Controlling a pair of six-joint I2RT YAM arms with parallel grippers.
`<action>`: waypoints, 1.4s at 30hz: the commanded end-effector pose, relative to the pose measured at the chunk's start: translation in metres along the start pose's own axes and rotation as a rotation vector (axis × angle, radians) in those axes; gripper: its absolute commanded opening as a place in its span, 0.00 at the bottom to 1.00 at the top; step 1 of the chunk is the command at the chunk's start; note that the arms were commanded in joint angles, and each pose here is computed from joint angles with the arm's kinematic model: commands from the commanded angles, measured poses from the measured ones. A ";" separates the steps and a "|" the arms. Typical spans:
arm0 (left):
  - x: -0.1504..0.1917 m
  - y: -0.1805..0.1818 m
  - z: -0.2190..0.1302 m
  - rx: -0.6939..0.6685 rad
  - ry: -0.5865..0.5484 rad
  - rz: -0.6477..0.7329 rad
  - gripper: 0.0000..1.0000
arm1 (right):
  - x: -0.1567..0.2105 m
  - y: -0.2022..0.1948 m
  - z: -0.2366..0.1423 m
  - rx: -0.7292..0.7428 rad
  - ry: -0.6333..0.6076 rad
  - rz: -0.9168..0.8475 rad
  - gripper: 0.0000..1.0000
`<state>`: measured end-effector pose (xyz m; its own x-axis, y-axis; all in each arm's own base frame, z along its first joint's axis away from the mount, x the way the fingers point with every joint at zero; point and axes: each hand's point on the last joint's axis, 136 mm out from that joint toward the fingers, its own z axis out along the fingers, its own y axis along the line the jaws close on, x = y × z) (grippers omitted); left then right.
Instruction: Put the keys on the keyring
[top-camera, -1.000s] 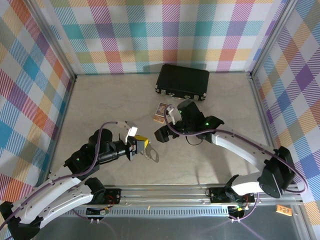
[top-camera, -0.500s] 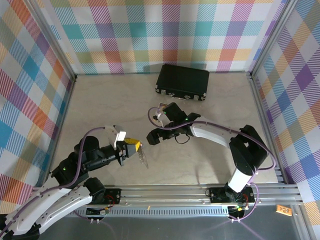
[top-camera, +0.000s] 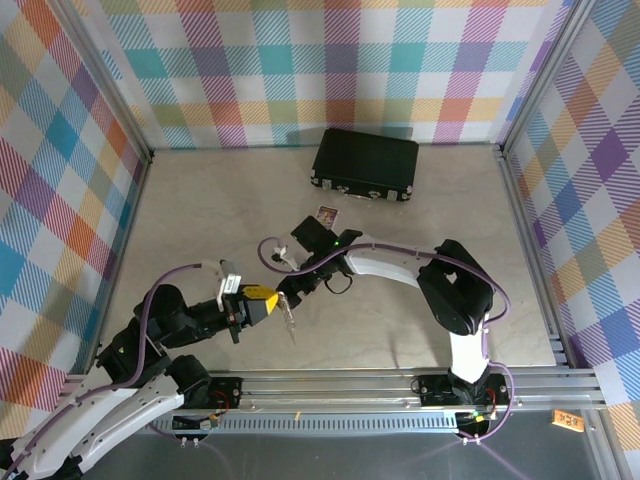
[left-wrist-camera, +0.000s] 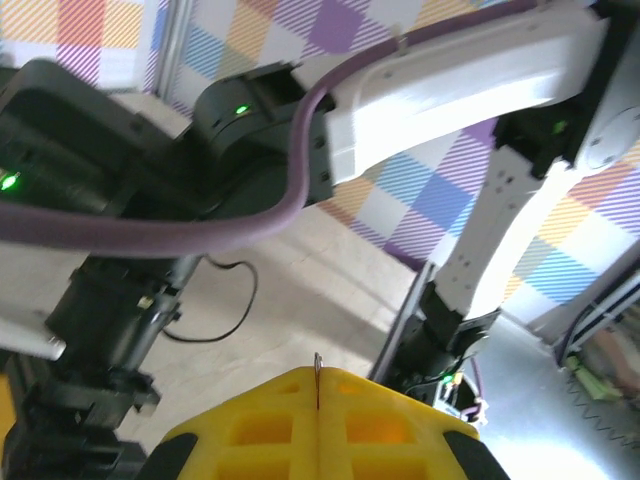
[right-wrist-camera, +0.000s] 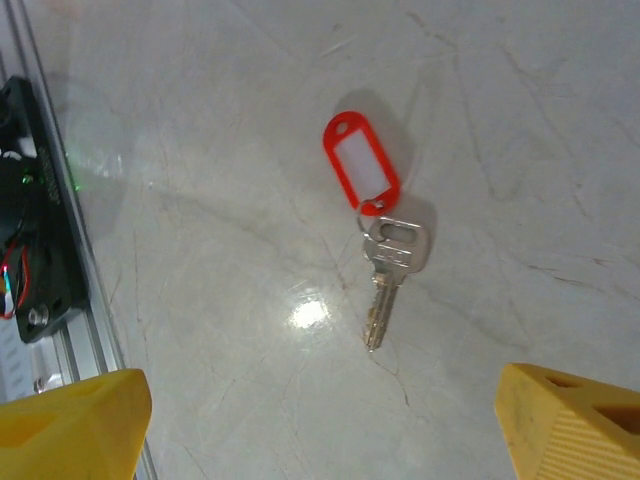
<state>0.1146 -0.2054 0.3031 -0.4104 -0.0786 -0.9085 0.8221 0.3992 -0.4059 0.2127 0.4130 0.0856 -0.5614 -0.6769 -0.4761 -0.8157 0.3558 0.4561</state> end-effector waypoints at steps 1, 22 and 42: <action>-0.017 -0.023 -0.005 0.114 -0.077 0.019 0.00 | -0.004 0.012 0.006 -0.058 0.020 -0.086 0.87; -0.016 -0.029 -0.011 0.149 -0.101 -0.008 0.00 | -0.007 -0.003 0.060 0.085 0.130 -0.180 0.60; -0.014 -0.030 -0.013 0.167 -0.113 -0.013 0.00 | -0.011 -0.012 0.076 0.207 0.177 -0.189 0.39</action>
<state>0.0961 -0.2043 0.3185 -0.4001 -0.1570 -0.9030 0.8571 0.2847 -0.4292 0.2203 0.4656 0.0346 -0.3791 -0.8262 -0.4167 -0.9246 0.3195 0.2075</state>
